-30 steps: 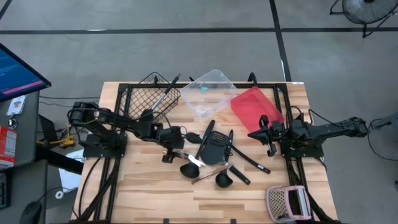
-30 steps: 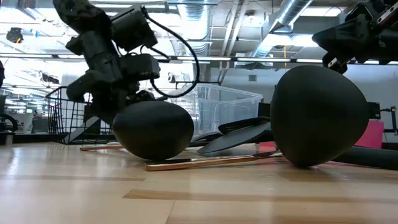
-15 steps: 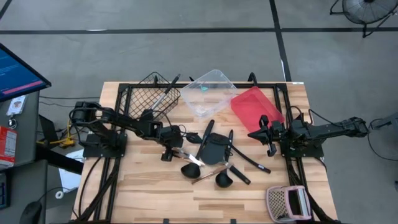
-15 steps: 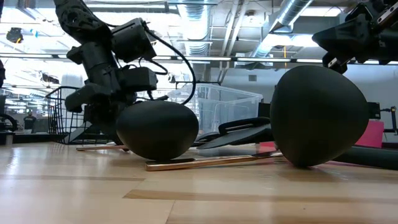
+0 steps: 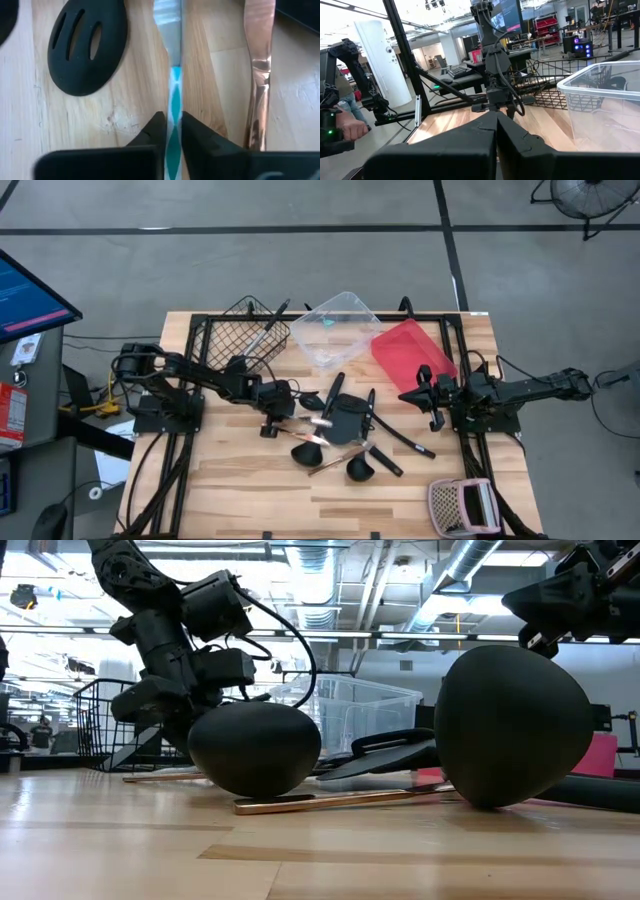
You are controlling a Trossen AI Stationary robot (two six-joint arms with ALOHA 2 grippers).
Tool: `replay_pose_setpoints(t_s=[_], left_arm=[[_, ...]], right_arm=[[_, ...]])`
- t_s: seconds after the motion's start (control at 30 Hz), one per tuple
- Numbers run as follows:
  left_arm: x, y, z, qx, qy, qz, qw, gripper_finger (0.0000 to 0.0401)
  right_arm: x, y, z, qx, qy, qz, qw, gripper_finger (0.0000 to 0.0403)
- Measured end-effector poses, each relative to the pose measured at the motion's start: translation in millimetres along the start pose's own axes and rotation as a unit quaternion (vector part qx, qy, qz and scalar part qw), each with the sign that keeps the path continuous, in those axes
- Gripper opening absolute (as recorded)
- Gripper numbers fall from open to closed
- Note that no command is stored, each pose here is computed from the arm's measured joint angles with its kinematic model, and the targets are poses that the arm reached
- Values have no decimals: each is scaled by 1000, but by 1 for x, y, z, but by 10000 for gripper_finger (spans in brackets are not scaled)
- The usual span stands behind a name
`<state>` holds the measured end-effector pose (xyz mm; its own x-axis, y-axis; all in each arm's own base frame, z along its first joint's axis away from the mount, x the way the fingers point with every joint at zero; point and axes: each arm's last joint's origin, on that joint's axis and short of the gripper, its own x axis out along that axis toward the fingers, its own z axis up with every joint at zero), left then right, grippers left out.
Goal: Pick & Place Kitchen Items
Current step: Put the blue knife into the red bin
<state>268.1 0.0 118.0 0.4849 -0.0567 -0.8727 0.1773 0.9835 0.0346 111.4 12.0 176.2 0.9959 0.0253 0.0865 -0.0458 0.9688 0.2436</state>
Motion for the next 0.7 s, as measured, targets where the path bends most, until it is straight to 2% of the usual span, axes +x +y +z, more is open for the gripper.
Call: replay_pose_setpoints(t_s=[0.2,0.43,0.7], left_arm=[[0,0,0,-3,1,-1,1000,10],[-11,-2,1,-70,-12,-8,997,8],[-60,0,20,-170,-131,6,977,7]], right_arm=[[0,0,0,0,0,0,1000,0],[0,0,0,0,0,0,1000,0],[0,0,0,0,0,0,1000,0]])
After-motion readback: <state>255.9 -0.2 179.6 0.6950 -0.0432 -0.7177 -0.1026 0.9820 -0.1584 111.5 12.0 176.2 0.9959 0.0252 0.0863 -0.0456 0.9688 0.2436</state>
